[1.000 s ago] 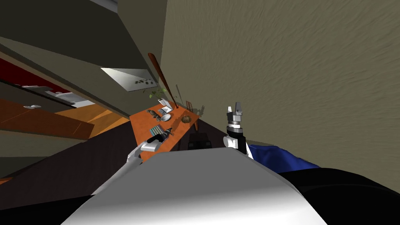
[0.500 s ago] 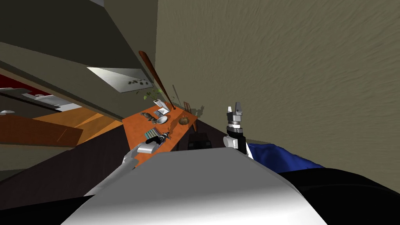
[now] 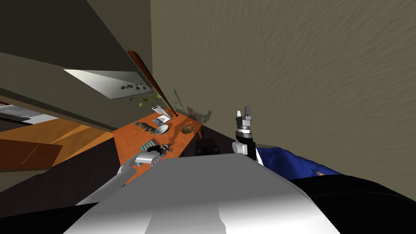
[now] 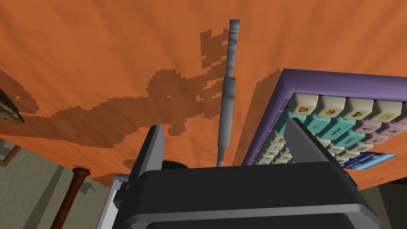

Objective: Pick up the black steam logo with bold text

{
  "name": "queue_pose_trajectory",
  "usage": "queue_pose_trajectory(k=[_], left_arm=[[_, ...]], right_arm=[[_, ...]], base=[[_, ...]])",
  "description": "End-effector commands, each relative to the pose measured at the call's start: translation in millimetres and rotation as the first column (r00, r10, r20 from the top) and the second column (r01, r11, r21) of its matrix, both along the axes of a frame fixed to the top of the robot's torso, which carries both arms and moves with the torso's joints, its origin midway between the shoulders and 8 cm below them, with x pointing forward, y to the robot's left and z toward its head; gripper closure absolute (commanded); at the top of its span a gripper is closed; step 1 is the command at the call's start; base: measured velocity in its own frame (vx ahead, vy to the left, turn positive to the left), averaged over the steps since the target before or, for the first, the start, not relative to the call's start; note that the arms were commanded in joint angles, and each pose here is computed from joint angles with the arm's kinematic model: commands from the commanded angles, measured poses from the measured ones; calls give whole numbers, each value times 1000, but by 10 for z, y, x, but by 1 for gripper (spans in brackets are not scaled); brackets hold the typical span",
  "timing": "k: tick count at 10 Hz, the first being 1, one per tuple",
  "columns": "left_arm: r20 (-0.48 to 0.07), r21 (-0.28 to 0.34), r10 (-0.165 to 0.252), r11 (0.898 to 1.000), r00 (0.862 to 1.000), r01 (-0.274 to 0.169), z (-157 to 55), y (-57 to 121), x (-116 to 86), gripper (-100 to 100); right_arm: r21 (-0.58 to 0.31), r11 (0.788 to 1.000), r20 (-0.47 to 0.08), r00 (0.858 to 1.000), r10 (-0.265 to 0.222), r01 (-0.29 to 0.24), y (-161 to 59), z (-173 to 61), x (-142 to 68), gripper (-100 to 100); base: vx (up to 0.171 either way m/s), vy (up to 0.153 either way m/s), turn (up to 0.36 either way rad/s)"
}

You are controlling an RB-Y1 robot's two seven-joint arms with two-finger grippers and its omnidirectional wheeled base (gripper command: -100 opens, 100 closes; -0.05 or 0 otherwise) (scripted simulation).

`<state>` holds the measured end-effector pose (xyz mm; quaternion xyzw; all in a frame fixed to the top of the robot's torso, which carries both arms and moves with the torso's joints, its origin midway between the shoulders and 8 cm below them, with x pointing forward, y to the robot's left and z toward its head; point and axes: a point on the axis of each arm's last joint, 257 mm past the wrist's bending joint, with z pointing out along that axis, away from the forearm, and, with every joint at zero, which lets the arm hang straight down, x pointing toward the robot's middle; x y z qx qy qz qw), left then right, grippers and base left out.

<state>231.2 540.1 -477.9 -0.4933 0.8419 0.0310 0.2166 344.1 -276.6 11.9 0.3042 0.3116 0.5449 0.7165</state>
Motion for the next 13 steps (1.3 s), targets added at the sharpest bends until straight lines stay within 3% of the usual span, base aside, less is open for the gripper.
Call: queue_pose_trajectory(k=[1, 3, 4, 5, 6, 10, 11, 13], left_arm=[[-63, 26, 12, 1000, 998, -10, -27, 181, -193, -100], [-148, 61, 32, 998, 988, -24, -57, 411, -491, -100], [-123, 51, 29, 998, 992, -23, -60, 369, -376, -100], [-129, 53, 28, 998, 991, -22, -63, 384, -392, 0], [-127, 52, 37, 998, 991, -30, -157, 367, -430, -100], [-127, 51, 45, 998, 991, -39, -252, 342, -492, -100], [-125, 51, 45, 998, 991, -39, -256, 343, -490, 100], [-137, 56, 45, 998, 989, -38, -263, 362, -538, 100]], right_arm=[[0, 1000, 0, 1000, 0, 0, 0, 0, 0, 0], [0, 1000, 0, 1000, 0, 0, 0, 0, 0, 0], [0, 1000, 0, 1000, 0, 0, 0, 0, 0, 0], [0, 1000, 0, 1000, 0, 0, 0, 0, 0, 0], [0, 1000, 0, 1000, 0, 0, 0, 0, 0, 0], [0, 1000, 0, 1000, 0, 0, 0, 0, 0, 0], [0, 1000, 0, 1000, 0, 0, 0, 0, 0, 0], [0, 1000, 0, 1000, 0, 0, 0, 1, 0, 0]], base=[[82, -39, -97], [96, -54, -145], [43, -20, -8], [8, -4, 2], [10, 24, -44], [9, 39, -36], [0, 0, 0], [-1, 3, 10]])
